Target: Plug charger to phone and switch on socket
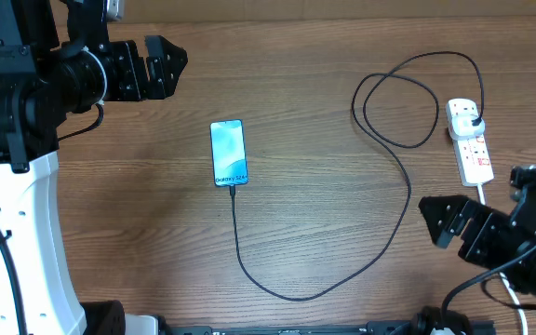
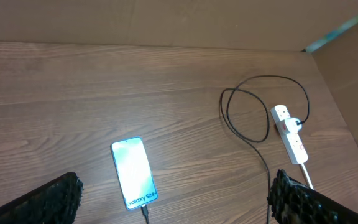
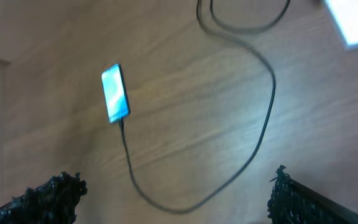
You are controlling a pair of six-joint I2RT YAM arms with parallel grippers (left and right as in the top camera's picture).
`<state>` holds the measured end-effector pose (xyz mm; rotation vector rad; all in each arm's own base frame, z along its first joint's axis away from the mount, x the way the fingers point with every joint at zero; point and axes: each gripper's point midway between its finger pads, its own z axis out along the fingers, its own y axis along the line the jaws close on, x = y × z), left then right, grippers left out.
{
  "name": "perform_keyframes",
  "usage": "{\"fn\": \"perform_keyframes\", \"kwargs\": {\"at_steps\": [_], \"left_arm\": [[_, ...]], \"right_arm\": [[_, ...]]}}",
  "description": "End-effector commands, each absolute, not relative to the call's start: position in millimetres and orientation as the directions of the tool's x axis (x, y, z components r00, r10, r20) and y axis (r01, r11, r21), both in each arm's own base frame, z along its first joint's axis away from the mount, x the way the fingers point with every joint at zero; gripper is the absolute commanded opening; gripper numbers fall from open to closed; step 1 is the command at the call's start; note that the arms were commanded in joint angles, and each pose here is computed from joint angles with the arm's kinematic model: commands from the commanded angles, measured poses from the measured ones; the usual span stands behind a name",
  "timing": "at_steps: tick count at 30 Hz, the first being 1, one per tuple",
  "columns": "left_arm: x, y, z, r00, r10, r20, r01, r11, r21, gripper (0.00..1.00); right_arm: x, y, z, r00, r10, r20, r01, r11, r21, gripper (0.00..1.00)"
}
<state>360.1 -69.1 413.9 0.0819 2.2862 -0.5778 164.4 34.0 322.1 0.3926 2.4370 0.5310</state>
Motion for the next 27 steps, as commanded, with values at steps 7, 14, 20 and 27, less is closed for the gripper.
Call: {"fn": "perform_keyframes", "kwargs": {"at_steps": [7, 14, 20, 27], "left_arm": [[356.0, -72.1, 422.8, -0.689, -0.109, -0.716, 0.248, 0.893, -0.375, 1.0], [356.1, -72.0, 422.7, -0.69, -0.109, -0.716, 0.248, 0.893, -0.375, 0.99], [356.2, -72.0, 422.7, -0.689, -0.109, -0.716, 0.248, 0.893, -0.375, 1.0], [356.2, -72.0, 422.7, -0.689, -0.109, -0.716, 0.248, 0.893, -0.375, 1.0]], "right_arm": [[187.8, 30.5, 350.4, -0.575, 0.274, -0.771, -0.016, 0.938, 0.346, 1.0], [197.9, 30.3, 346.6, -0.378, 0.211, -0.901, -0.087, 0.961, 0.262, 1.0], [215.0, 31.2, 330.3, -0.195, 0.205, -0.959, -0.134, 0.963, 0.233, 1.0], [229.1, 29.0, 306.7, 0.023, 0.212, -0.977, -0.167, 0.964, 0.205, 1.0]]}}
